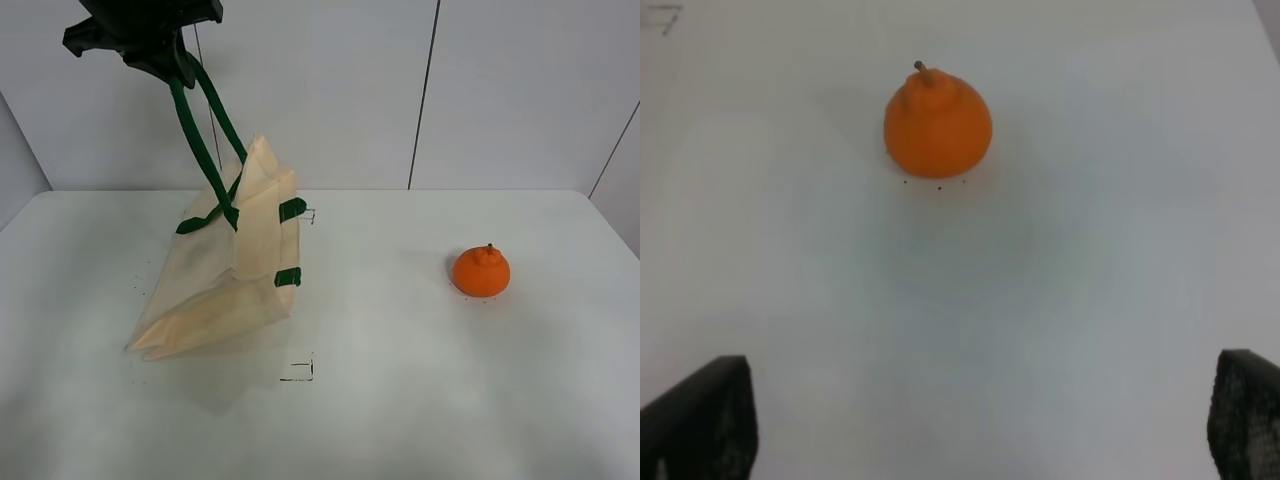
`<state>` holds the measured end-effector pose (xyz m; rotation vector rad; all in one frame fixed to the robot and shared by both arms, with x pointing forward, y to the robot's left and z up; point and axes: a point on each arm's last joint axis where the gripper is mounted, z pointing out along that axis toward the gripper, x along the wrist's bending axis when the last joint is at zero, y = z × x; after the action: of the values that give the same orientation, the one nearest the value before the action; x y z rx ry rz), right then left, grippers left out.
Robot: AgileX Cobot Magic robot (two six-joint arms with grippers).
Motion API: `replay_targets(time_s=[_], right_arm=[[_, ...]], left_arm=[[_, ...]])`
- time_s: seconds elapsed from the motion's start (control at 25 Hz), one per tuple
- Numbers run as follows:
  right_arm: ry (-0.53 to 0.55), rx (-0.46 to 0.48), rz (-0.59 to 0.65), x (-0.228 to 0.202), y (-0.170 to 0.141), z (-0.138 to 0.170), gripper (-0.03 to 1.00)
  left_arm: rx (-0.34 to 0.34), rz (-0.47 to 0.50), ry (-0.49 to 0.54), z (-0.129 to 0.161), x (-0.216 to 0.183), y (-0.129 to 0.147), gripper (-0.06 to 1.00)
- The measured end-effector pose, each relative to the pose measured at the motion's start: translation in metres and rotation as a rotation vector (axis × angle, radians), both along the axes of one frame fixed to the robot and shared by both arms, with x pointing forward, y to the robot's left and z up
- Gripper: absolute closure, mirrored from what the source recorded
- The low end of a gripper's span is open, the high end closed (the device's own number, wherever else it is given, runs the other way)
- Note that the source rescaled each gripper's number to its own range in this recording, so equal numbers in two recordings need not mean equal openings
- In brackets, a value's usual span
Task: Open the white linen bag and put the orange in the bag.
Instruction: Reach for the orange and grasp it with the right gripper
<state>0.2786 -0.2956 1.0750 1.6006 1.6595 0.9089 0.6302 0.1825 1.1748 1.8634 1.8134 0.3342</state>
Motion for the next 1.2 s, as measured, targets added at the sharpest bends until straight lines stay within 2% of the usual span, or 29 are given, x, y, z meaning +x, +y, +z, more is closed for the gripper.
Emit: replay_targets(time_s=[0.12,0.28,0.44,0.68,0.84,1.0,1.2], right_arm=[[0.124,0.011,0.016,0.048,0.003,0.012,-0.03],[0.279,0.014,0.032,0.131,0.006,0.018,-0.03],[0.431,0.014,0.036,0.222,0.008,0.004,-0.03],[0.559,0.013,0.074,0.323,0.013,-0.028,-0.03],[0.649,0.027,0.081,0.356,0.015,-0.064,-0.03],[0.748,0.030,0.082,0.368,0.015,-0.105,-0.03],[0.797,0.043,0.079,0.378,0.016,-0.147,-0.03]], left_arm=[[-0.010,-0.006,0.002,0.001,-0.001,-0.001,0.94],[-0.051,-0.028,0.013,0.001,-0.002,-0.005,0.94],[-0.076,-0.044,0.020,0.001,-0.003,-0.008,0.94],[-0.087,-0.051,0.006,0.008,-0.007,-0.007,0.94],[-0.091,-0.054,-0.017,0.017,-0.014,-0.005,0.94],[-0.094,-0.055,-0.016,0.017,-0.014,-0.006,0.94],[-0.095,-0.055,-0.016,0.017,-0.014,-0.006,0.94]])
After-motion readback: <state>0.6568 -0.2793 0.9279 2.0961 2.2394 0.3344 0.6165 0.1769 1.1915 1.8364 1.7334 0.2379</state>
